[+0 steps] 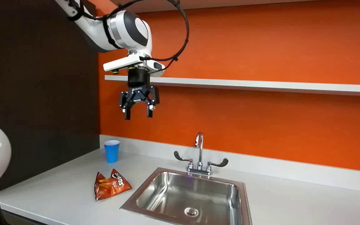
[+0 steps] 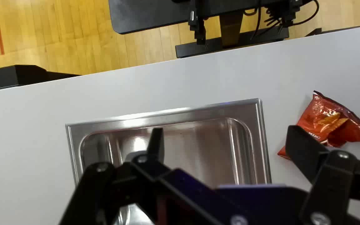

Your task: Put the orange packet on the bottom shelf.

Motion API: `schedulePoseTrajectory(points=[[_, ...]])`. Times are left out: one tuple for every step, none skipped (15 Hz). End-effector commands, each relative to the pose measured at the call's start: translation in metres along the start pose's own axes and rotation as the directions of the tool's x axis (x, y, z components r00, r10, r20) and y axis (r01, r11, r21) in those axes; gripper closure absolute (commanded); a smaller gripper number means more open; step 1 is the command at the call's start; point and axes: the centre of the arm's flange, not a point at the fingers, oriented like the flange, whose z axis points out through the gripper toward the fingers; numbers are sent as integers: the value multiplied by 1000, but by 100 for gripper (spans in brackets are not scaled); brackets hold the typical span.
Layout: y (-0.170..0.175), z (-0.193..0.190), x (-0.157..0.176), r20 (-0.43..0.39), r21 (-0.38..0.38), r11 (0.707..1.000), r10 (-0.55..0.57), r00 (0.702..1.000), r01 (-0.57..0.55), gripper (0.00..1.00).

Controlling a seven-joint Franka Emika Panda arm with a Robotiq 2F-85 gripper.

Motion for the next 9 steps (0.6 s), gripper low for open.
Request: schedulePoseTrajectory(points=[[0,0,0,0,0,1000,0,1000,0,0],[0,0,0,0,0,1000,0,1000,0,0],[-4,3,4,-10,11,1000,3,1000,-3,0],[-9,7,9,-18,19,1000,18,1000,-17,0],[-13,9,13,-30,26,999,31,999,-30,0],[-19,14,19,-44,41,997,61,997,-59,0],[-25,19,25,-51,57,994,91,995,-88,0],[-31,24,30,-60,71,991,119,991,-115,0],[-39,30,36,-66,83,986,152,986,-147,0]])
